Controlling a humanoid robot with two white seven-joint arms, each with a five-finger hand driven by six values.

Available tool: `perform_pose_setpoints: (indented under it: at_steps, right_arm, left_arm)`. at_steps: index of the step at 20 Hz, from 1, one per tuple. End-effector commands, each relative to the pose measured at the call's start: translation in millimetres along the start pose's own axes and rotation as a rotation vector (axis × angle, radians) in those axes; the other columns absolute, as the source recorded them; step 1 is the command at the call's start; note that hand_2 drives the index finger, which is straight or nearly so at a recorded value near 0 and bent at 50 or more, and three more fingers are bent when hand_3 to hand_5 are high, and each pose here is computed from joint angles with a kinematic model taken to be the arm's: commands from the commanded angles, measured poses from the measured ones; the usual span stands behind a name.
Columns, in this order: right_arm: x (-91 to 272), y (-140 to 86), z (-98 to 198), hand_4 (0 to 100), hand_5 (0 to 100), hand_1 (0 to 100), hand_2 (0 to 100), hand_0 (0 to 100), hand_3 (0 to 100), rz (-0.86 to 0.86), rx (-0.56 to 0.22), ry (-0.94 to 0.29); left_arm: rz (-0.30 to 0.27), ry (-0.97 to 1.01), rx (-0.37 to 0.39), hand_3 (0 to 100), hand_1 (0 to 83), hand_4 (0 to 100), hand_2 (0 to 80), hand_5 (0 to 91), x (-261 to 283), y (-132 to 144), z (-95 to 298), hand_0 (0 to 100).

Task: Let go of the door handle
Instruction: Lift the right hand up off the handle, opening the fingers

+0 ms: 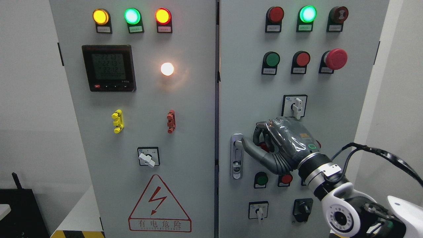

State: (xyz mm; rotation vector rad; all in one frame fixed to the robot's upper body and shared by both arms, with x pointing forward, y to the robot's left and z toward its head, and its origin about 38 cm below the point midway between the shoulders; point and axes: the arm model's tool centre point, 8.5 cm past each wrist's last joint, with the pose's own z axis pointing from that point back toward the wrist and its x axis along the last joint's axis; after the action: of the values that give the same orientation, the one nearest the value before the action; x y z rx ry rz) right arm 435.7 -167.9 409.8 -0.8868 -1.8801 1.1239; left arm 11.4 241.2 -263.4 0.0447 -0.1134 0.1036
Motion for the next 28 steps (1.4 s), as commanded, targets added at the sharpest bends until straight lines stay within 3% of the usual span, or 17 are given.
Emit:
perform_pose_setpoints:
  at_steps: [1,28]
  right_arm:
    - [2.9,3.4,-6.1,99,100,14,60,50,100,-0.009,-0.002,0.000]
    - [13.6,-5.1,-11.5,97,100,16,59,51,100,-0.021,-0.049,-0.041]
  left_arm:
    - [0.002,0.000,-0.002,0,38.9,0,0.0,0.0,-9.3,0.0,0.6,12]
    - [0.002,0.002,-0.002,0,38.9,0,0.0,0.0,-9.8,0.1,0.6,12]
